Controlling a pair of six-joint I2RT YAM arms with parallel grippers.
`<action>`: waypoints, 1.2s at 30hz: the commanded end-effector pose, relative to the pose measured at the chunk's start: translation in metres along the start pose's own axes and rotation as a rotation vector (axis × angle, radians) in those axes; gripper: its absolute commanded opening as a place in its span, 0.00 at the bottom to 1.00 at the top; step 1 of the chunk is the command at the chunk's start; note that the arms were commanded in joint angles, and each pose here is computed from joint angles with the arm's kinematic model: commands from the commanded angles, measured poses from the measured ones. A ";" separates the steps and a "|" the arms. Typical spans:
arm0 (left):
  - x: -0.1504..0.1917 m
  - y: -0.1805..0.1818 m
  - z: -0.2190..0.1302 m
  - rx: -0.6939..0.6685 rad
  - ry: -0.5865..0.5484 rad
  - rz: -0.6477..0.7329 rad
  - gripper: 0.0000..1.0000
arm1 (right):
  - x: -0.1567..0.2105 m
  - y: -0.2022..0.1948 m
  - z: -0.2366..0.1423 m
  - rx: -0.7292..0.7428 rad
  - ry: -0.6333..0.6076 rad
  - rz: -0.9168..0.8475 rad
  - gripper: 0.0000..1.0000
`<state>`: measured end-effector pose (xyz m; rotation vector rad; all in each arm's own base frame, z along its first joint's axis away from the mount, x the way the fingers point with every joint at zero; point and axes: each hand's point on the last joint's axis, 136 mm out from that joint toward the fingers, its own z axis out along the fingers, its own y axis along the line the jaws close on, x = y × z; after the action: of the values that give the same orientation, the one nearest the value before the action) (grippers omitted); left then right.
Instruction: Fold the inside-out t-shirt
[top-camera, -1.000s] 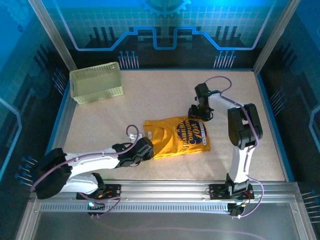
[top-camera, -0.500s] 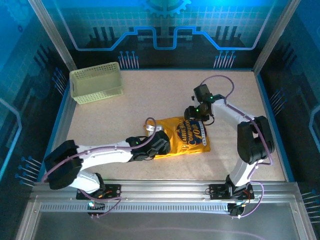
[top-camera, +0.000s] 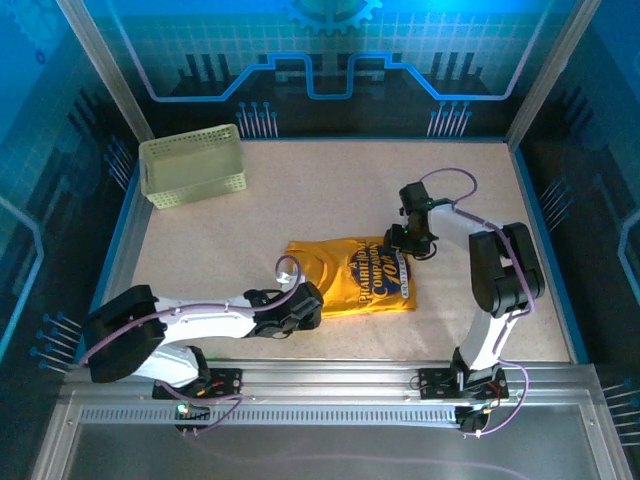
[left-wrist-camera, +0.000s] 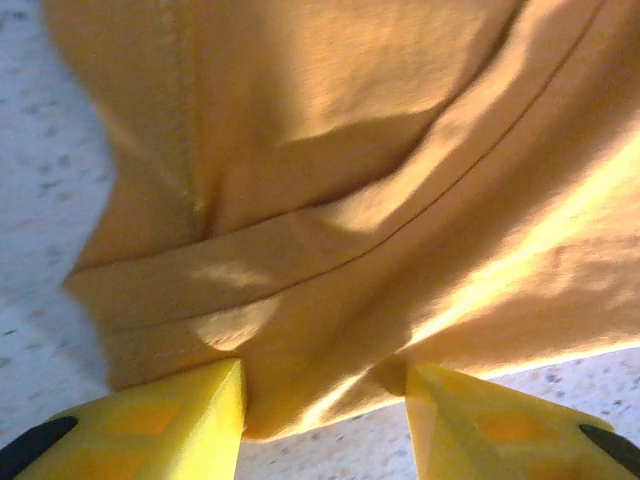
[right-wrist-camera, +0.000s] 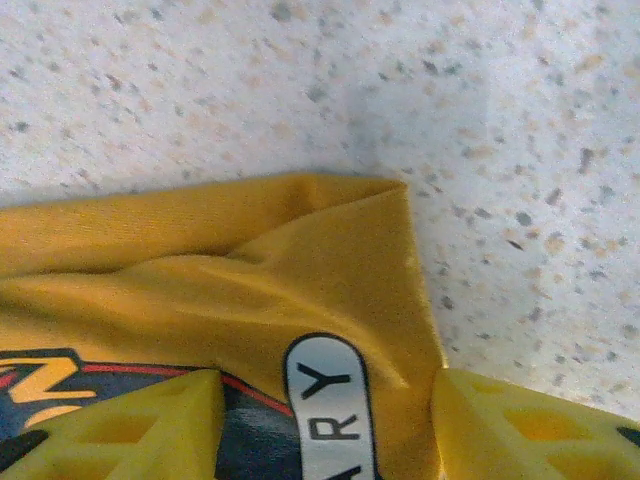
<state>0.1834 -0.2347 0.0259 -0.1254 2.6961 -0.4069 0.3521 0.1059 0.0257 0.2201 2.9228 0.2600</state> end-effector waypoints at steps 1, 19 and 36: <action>-0.011 0.004 -0.011 -0.031 -0.040 0.033 0.48 | -0.012 0.010 -0.037 -0.025 -0.097 -0.058 0.59; -0.057 0.015 0.035 -0.036 0.030 -0.192 0.48 | 0.016 0.043 0.001 -0.017 0.010 -0.088 0.57; -0.241 -0.085 0.116 0.097 0.044 0.116 0.46 | 0.147 0.070 -0.051 -0.136 -0.029 0.045 0.61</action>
<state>0.4570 -0.3012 0.0360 -0.1170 2.6328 -0.5036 0.2048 0.1763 0.0402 0.1831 2.8976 0.4037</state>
